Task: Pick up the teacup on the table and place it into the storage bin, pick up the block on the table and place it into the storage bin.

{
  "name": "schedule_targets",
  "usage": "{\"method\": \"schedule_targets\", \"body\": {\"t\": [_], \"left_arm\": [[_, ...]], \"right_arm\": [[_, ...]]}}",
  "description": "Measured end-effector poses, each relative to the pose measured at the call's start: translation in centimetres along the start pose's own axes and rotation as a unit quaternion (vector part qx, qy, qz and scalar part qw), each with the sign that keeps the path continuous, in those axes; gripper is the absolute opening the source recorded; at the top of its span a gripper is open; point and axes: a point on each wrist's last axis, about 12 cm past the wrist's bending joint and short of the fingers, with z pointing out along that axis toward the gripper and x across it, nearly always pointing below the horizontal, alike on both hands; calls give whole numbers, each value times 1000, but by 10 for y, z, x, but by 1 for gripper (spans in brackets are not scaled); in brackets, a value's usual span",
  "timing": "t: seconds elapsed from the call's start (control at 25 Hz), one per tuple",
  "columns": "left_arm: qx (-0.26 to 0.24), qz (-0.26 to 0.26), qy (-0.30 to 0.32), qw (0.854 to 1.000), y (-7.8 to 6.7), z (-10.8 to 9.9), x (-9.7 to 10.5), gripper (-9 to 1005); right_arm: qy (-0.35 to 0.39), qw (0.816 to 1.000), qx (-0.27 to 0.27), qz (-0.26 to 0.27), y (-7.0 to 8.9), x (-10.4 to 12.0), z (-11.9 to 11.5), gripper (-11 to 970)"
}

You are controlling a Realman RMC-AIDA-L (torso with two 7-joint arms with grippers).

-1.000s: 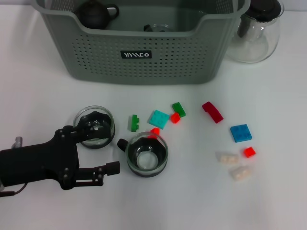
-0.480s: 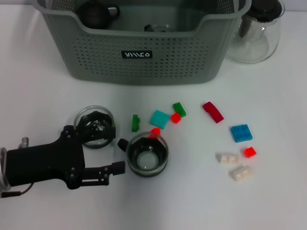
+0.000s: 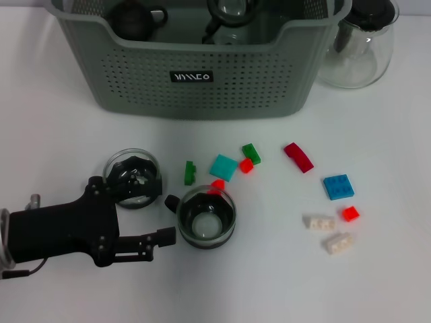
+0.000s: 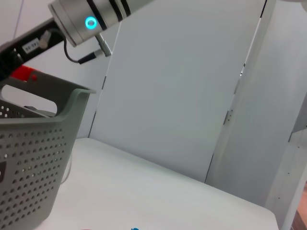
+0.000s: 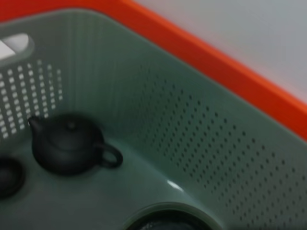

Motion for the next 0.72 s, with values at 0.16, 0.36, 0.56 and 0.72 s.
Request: {"method": "schedule_targets", "body": {"t": [0.16, 0.36, 0.56, 0.72], "left_arm": [[1, 0, 0, 1000, 0, 1, 0, 825], [1, -2, -1, 1000, 0, 1, 1, 824], [0, -3, -1, 1000, -1, 0, 1, 824], [0, -4, -1, 1000, -1, 0, 2, 823]], "right_arm": [[8, 1000, 1, 1, -1, 7, 3, 177], [17, 1000, 0, 0, -1, 11, 4, 189], [25, 1000, 0, -14, 2, 13, 5, 202], [27, 1000, 0, -14, 2, 13, 5, 212]]}}
